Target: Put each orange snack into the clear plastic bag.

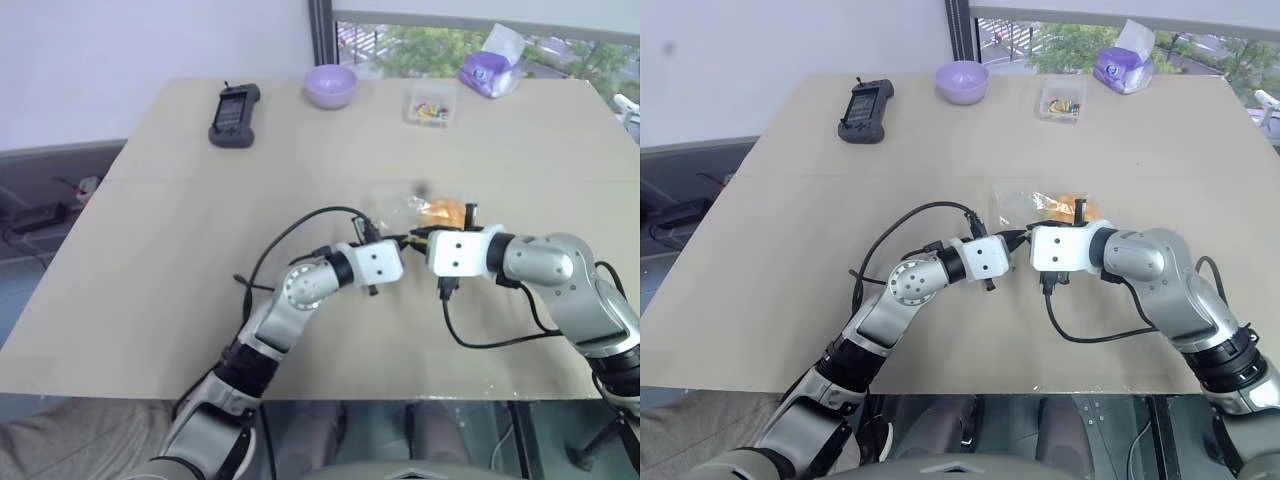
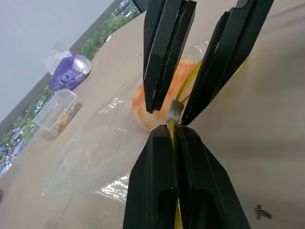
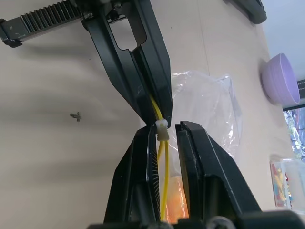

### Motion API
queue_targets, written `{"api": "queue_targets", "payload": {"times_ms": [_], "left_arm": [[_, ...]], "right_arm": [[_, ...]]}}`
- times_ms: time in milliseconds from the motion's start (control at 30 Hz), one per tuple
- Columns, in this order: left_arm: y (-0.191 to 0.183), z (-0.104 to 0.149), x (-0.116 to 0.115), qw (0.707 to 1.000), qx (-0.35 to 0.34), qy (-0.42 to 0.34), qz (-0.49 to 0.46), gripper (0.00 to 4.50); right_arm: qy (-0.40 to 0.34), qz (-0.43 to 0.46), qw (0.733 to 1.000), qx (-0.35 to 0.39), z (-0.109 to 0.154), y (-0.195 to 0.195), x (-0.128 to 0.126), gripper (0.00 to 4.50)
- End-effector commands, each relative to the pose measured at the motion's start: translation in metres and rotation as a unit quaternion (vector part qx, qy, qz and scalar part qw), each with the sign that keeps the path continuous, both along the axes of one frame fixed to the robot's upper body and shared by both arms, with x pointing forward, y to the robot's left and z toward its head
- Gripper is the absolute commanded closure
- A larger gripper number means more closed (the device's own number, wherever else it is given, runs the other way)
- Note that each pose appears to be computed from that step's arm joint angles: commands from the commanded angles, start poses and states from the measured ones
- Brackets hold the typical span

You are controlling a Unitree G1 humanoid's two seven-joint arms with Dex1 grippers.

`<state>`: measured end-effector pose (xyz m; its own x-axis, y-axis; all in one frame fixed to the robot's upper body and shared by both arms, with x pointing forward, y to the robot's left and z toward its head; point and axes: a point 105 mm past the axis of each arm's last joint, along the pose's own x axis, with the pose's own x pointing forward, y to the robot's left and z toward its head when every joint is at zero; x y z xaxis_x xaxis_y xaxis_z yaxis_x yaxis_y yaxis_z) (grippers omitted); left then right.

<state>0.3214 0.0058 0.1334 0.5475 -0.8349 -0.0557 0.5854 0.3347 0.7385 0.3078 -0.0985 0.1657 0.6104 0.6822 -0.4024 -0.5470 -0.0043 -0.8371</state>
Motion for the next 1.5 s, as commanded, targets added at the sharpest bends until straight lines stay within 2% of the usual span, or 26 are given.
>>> {"api": "queue_targets", "payload": {"times_ms": [33, 233, 333, 800, 1000, 1100, 1267, 1500], "left_arm": [[-0.007, 0.014, -0.009, 0.999, -0.017, -0.026, -0.021, 4.50], [-0.008, 0.015, -0.009, 0.999, -0.018, -0.026, -0.023, 4.50], [-0.007, 0.015, -0.009, 0.999, -0.018, -0.026, -0.023, 4.50], [-0.004, 0.015, -0.005, 0.999, -0.017, -0.031, -0.010, 4.50], [0.018, 0.011, 0.021, 0.996, 0.015, -0.053, 0.069, 4.50], [0.036, 0.004, 0.038, 0.988, 0.053, -0.068, 0.125, 4.50], [0.067, 0.000, 0.061, 0.971, 0.078, -0.061, 0.217, 4.50], [0.081, -0.005, 0.066, 0.961, 0.089, -0.046, 0.260, 4.50]], "right_arm": [[-0.017, 0.005, 1.000, 0.001, 0.008, 0.000, -0.002, 3.74], [-0.015, 0.000, 1.000, -0.003, 0.007, -0.002, -0.001, 3.74], [-0.015, -0.002, 1.000, -0.001, 0.006, -0.002, -0.001, 4.47], [-0.016, -0.013, 1.000, -0.003, 0.007, -0.006, 0.002, 4.47], [-0.014, -0.045, 0.999, -0.016, 0.005, -0.023, 0.005, 4.47], [-0.012, -0.063, 0.998, -0.023, 0.003, -0.033, 0.007, 4.47], [-0.013, -0.098, 0.994, -0.040, 0.002, -0.048, 0.011, 4.47], [-0.015, -0.191, 0.977, -0.091, -0.002, -0.092, 0.021, 4.47]]}}
